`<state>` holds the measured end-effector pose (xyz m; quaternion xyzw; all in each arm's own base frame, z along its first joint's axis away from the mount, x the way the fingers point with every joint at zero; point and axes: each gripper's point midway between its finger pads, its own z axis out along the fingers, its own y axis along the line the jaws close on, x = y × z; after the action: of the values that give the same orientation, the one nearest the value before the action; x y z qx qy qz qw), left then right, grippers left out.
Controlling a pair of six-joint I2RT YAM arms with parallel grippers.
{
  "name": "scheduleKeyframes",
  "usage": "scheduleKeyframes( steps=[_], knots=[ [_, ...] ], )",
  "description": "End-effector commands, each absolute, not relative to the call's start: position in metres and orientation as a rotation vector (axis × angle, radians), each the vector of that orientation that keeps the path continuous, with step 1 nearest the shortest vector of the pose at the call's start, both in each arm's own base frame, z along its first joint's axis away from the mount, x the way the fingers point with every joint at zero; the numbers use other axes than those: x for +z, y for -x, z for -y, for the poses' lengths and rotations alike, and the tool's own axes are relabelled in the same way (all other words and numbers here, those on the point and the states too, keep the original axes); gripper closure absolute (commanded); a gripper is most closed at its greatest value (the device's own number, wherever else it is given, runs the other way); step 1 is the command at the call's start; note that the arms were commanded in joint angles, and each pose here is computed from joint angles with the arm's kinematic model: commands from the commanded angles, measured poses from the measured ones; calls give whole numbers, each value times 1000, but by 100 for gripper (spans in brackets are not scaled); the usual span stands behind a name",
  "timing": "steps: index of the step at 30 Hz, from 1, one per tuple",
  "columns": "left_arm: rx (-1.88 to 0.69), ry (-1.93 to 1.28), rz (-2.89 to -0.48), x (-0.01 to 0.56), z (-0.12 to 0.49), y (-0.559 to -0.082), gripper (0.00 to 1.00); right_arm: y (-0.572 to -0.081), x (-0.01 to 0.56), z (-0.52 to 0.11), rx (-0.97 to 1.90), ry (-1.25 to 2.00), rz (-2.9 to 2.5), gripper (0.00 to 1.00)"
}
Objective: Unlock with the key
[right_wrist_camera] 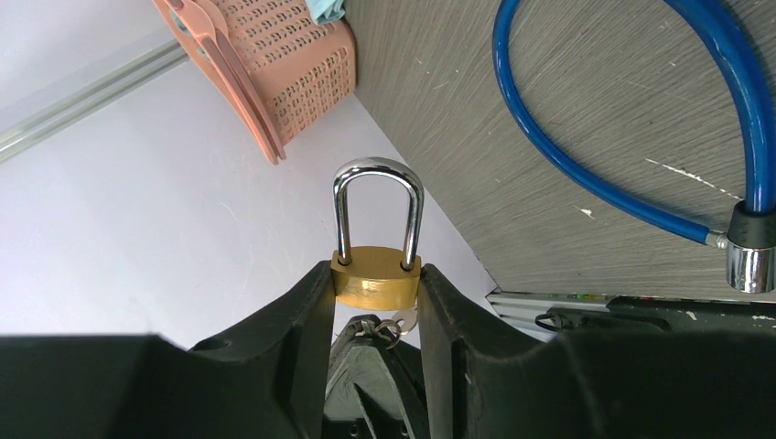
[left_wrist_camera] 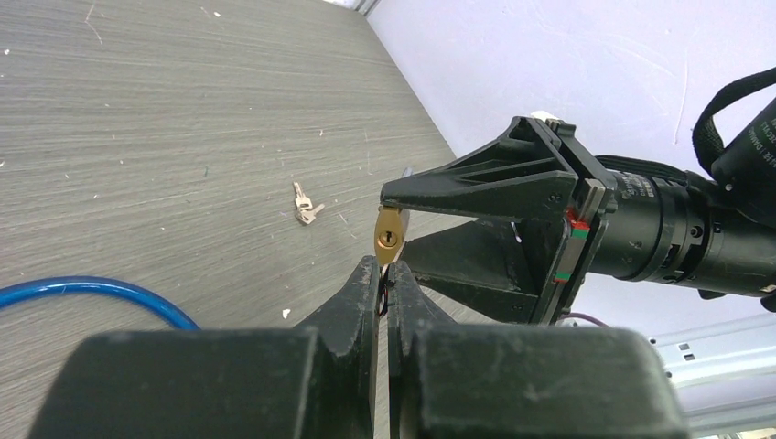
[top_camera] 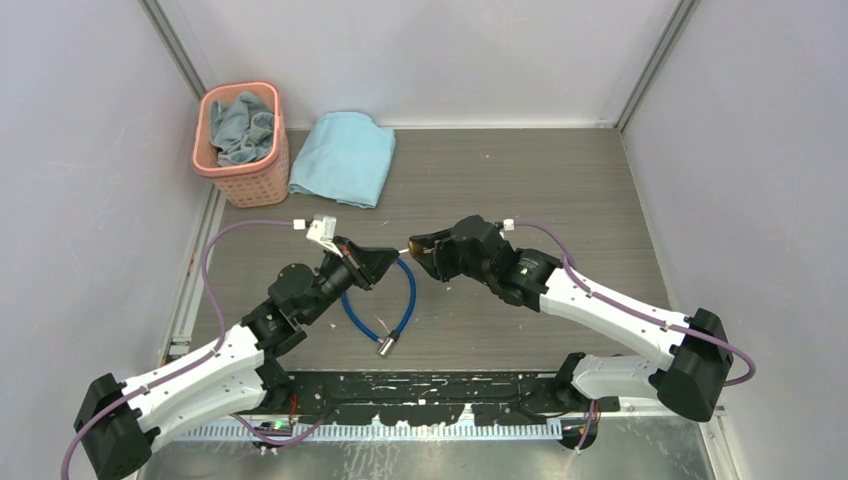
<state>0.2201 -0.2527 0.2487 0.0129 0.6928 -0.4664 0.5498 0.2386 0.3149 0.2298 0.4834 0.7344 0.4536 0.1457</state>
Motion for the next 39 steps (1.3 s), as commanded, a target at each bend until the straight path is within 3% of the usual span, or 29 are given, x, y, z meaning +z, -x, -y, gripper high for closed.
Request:
scheduleKeyframes(
  steps=[1, 39],
  knots=[
    [-1110, -1, -1562, 267, 251, -225, 100, -241, 264, -316, 1438, -1392, -2016, 99],
    [-1112, -14, -1542, 267, 250, -224, 100, -243, 251, -320, 1411, -1417, -2038, 99]
  ],
)
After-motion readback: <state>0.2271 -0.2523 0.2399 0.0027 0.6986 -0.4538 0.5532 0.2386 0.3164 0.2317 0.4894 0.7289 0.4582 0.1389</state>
